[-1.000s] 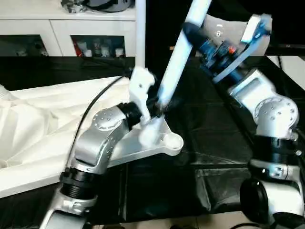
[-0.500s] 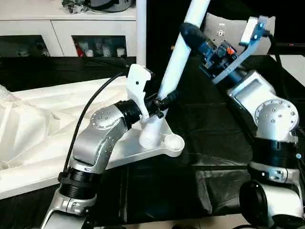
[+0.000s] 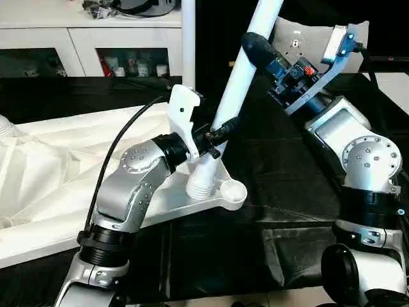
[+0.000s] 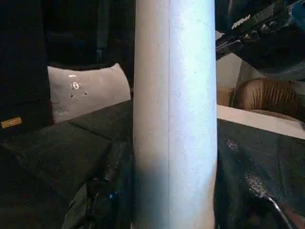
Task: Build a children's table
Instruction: Insert table leg to table base
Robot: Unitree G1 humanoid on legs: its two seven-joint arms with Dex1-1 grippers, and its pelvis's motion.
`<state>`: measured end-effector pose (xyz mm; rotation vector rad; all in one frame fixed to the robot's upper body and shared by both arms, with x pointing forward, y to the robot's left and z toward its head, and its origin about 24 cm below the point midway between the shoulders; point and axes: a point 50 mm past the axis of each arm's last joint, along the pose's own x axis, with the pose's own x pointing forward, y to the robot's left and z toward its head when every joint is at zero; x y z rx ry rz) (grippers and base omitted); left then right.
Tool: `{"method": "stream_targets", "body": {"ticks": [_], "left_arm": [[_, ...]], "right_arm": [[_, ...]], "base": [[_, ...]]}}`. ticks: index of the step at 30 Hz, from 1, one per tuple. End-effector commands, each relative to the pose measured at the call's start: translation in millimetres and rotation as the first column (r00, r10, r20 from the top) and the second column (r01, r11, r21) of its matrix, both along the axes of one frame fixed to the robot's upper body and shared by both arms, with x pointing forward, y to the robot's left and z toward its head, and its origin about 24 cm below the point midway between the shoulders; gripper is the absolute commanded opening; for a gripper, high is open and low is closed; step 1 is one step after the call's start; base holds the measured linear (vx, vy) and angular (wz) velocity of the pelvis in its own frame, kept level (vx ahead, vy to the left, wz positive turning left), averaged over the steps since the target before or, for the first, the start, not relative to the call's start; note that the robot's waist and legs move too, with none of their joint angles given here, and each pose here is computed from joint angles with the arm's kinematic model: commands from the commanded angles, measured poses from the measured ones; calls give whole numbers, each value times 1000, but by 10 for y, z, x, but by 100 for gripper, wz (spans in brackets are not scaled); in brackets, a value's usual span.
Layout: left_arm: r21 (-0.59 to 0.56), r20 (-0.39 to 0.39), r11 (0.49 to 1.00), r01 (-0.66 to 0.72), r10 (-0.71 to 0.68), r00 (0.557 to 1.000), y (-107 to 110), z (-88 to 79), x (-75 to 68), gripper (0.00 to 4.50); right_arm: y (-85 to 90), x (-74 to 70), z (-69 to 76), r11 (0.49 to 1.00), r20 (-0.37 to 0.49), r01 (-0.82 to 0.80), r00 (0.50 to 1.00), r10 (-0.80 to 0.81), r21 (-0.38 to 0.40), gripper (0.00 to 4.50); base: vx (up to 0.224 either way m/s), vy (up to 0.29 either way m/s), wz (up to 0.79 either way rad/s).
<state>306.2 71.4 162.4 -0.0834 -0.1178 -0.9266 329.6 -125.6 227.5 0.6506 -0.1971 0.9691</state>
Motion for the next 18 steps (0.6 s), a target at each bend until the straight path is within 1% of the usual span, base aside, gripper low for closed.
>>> {"method": "stream_targets", "body": {"ticks": [1,3,4,5,9,11,12,13,14,15,16,18], "left_arm": [[-13,30,1000,25,-25,999,-24,96,-4,183],[-17,22,1000,18,-18,1000,-24,97,4,183],[-17,22,1000,18,-18,1000,-24,97,4,183],[-22,14,1000,6,-5,1000,-17,98,15,183],[-22,10,1000,-10,10,1000,-3,102,32,182],[-23,10,1000,-19,19,1000,8,104,42,182],[-23,8,999,-24,24,1000,14,103,47,182],[-23,6,999,-28,28,1000,18,102,51,182],[-25,2,999,-35,35,999,25,101,57,182],[-29,-4,999,-42,42,999,31,101,63,182],[-33,-8,998,-53,53,999,41,104,73,182],[-46,-23,996,-78,77,997,64,114,99,182]], "right_arm": [[-4,-20,63,1000,29,-1,1000,1,3,146],[-7,-15,63,1000,31,-2,1000,2,5,146],[-7,-15,63,1000,31,-2,1000,2,5,202],[-23,3,48,1000,21,13,1000,-13,10,202],[-67,44,11,998,15,63,998,-63,-6,243],[-91,57,-1,998,-5,66,998,-66,18,258],[-96,48,-3,998,1,54,999,-54,22,258],[-99,40,-4,999,7,47,999,-47,23,272],[-108,30,-1,998,13,43,999,-44,33,272],[-119,27,2,998,10,47,999,-47,51,284],[-139,36,8,996,8,71,997,-72,61,300],[-183,45,22,991,12,99,995,-101,87,309]], "base": [[0,0,0],[0,0,0],[0,0,0],[0,0,0],[0,0,0],[0,0,0],[0,0,0],[0,0,0],[0,0,0],[0,0,0],[0,0,0],[0,0,0]]}}
